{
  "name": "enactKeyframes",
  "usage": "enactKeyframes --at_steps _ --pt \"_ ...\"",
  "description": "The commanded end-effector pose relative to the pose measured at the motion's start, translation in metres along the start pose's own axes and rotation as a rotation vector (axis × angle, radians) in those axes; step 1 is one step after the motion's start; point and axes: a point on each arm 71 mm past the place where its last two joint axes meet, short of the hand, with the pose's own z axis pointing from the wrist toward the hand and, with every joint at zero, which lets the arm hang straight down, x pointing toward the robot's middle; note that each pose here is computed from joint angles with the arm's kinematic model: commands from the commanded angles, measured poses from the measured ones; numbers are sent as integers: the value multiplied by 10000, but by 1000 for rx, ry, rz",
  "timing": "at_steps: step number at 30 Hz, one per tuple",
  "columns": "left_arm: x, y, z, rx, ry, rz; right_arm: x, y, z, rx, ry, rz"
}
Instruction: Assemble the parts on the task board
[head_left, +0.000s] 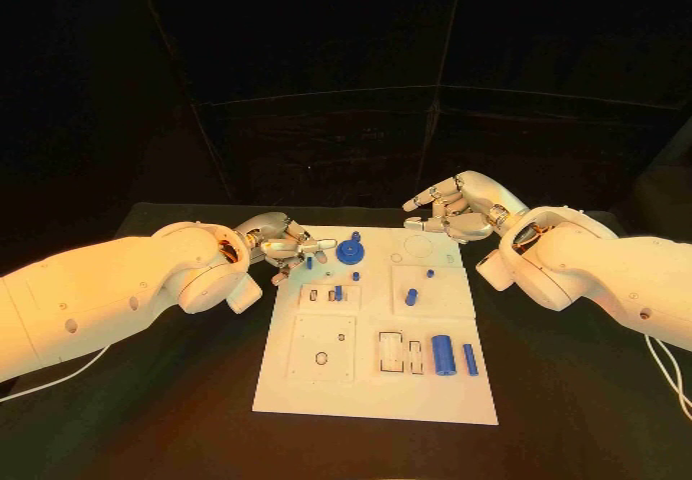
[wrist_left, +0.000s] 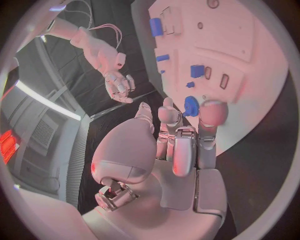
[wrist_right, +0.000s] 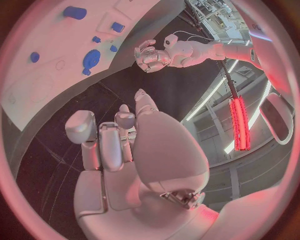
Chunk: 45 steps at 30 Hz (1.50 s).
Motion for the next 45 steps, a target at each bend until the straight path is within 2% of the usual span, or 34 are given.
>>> enactKeyframes --at_steps 1,5,8,15,23,32,45 --pt "13 77 52 -251 72 302 -57 -68 -21 43 29 85" --pt "9 -7 147 -321 81 405 -124 -134 -44 78 19 83" --pt "17 -67 215 -349 82 449 -136 -149 -42 85 20 72" --pt "74 -193 368 -373 94 495 -116 -148 -15 87 31 48" --pt "143 -281 511 -392 131 529 -80 -135 19 85 44 23" --pt "255 -338 577 -398 181 563 -74 -140 30 89 46 11" --pt "340 -319 650 -436 232 599 -41 -125 63 85 54 11"
